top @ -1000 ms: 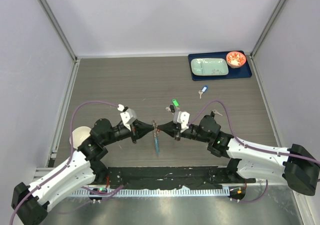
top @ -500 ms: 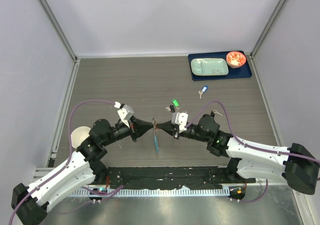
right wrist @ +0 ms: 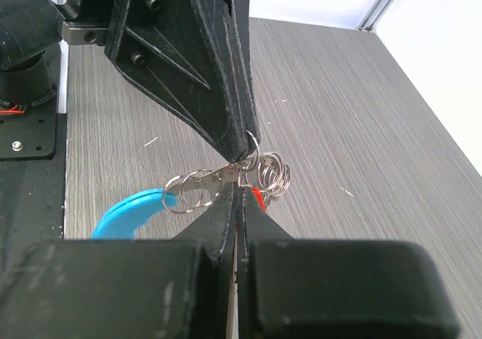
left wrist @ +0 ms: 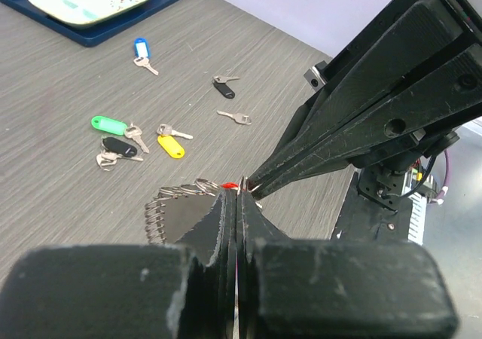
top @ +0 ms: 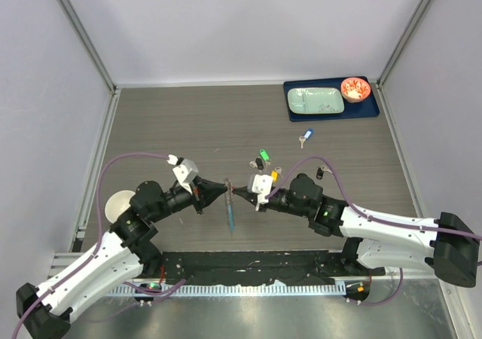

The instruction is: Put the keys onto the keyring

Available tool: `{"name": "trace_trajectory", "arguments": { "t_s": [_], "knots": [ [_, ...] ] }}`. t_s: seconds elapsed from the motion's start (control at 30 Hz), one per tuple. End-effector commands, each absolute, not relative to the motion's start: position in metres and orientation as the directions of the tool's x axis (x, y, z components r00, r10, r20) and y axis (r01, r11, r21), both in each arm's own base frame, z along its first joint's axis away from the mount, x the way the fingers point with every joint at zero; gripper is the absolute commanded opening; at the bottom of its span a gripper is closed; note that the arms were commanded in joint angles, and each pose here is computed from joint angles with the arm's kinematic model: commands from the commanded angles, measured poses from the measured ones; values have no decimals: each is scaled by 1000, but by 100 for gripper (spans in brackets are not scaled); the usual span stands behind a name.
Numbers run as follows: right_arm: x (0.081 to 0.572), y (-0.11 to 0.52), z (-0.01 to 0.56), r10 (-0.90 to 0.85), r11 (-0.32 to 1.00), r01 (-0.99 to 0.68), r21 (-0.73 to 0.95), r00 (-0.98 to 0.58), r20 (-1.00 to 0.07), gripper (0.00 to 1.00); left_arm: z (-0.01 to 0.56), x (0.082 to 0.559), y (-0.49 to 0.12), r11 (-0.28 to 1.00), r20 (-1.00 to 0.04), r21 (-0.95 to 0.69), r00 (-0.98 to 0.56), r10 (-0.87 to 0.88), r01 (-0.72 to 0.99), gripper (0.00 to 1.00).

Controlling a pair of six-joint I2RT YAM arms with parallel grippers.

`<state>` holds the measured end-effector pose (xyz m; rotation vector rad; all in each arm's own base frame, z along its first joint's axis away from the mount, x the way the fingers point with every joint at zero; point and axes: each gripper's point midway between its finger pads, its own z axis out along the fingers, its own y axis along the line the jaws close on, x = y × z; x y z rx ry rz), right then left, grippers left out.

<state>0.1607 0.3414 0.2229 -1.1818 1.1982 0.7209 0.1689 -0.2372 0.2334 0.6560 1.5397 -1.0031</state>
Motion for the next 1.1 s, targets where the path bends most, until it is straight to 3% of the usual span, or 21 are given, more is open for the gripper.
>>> {"name": "trace_trajectory", "arguments": {
  "t_s": [0.0, 0.5, 0.93, 1.0, 1.07],
  "knots": [
    [163, 335, 217, -209, 297, -906, -302, 247, -946, 1, 295, 181, -220, 559, -982, -122, -19, -187, 820, 0],
    [146, 342, 241, -40, 272, -942, -199, 195, -980, 1, 282, 174, -225, 517, -977, -132, -22, -213, 846, 0],
    [155, 338, 219, -247, 272, -943, -189, 122, -961, 1, 270, 171, -217, 535, -999, -52, -38, -37, 843, 0],
    [159, 338, 222, -249, 294, -938, -185, 111, -962, 4, 268, 171, -218, 534, -999, -46, -45, -15, 844, 0],
    [160, 338, 226, -240, 306, -935, -178, 105, -965, 17, 264, 171, -220, 526, -998, -53, -56, -11, 849, 0]
  ]
}}
